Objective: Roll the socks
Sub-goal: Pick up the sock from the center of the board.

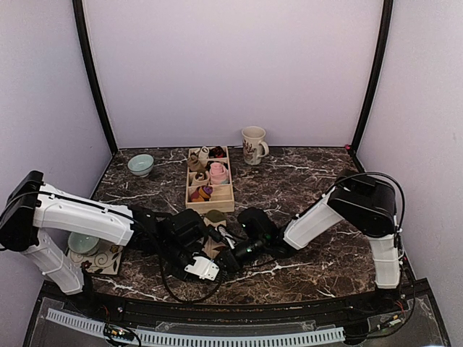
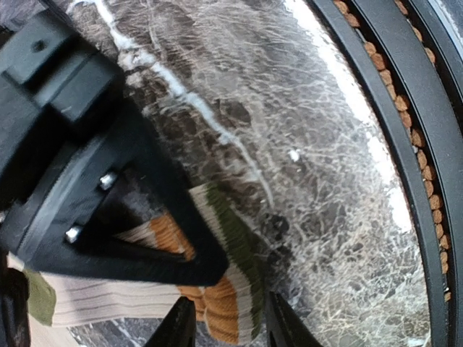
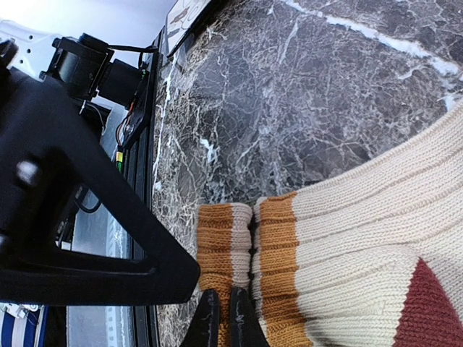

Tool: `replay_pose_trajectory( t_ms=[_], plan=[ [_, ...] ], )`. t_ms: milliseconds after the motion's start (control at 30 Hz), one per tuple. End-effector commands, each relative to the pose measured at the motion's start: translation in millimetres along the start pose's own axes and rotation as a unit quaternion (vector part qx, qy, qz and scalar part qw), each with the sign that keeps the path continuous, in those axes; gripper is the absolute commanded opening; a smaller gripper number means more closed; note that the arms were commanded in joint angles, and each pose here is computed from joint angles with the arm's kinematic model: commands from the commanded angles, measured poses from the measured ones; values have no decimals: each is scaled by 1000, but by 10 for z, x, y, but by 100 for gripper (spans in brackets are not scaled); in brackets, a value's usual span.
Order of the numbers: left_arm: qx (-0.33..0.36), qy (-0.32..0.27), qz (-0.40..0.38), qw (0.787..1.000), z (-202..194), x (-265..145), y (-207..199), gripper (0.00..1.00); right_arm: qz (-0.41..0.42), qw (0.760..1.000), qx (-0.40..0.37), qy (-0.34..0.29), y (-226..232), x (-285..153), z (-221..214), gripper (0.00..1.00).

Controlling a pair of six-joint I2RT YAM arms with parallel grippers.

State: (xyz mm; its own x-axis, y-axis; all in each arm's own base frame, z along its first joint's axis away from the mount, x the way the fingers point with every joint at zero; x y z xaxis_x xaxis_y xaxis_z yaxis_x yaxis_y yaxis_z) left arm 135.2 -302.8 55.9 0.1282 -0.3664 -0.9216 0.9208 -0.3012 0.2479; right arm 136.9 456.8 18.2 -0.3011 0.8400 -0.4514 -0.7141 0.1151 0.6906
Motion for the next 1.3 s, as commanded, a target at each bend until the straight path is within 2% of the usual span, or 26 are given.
replay_pose_trajectory(
  t_ms=[0,400,500,567,667,767,800,833,867,933,1000,1067,1200,1267],
  plan=[
    [-6,24,-19,1000,-88,131,-97,29,-131,965,175,148,-714,-146,-1305,0],
    [-37,43,5,998,-233,295,-98,27,-122,967,175,136,-696,-135,-1259,0],
    [-44,57,4,997,-326,377,-115,22,-123,970,168,129,-671,-155,-1227,0],
    [-57,59,-2,997,-380,404,-123,17,-131,972,158,119,-662,-194,-1188,6],
    [-86,63,-18,994,-470,422,-120,12,-140,975,141,100,-627,-264,-1119,19],
    [-118,58,-58,990,-482,421,-185,10,-166,975,122,84,-639,-351,-1052,43],
    [-121,59,-68,989,-485,424,-209,9,-179,973,118,79,-659,-384,-1030,60],
    [-122,60,-75,988,-486,426,-232,8,-192,972,115,74,-676,-415,-996,94],
    [-123,62,-82,987,-491,430,-254,7,-205,970,110,66,-693,-451,-963,99],
    [-130,59,-93,985,-483,428,-267,5,-227,968,98,50,-704,-525,-886,99],
    [-147,54,-110,982,-474,419,-267,5,-278,956,86,32,-773,-686,-817,99],
    [-170,49,-129,976,-479,408,-248,5,-355,931,81,11,-860,-961,-763,100],
    [-203,38,-162,965,-469,398,-232,5,-519,848,98,-36,-1001,-1662,-732,100],
    [-207,39,-167,963,-476,417,-232,5,-588,798,116,-59,-1022,-1998,-727,100]
  ],
)
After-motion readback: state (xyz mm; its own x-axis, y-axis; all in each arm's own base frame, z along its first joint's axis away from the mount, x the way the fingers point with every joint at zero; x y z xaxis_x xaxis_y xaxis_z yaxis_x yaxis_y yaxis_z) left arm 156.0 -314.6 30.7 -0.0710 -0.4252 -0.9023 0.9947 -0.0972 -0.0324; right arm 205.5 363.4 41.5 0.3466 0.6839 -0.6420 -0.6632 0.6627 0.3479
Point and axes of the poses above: each gripper's point midway between its finger pads, its own x axis out along the fingers, its own y axis along the line the jaws close on, z = x × y, the point moved 1 cm from there along -x, back along the fingers, and after that the axes turned 7 degrees about -x, right-handed, at the moved point
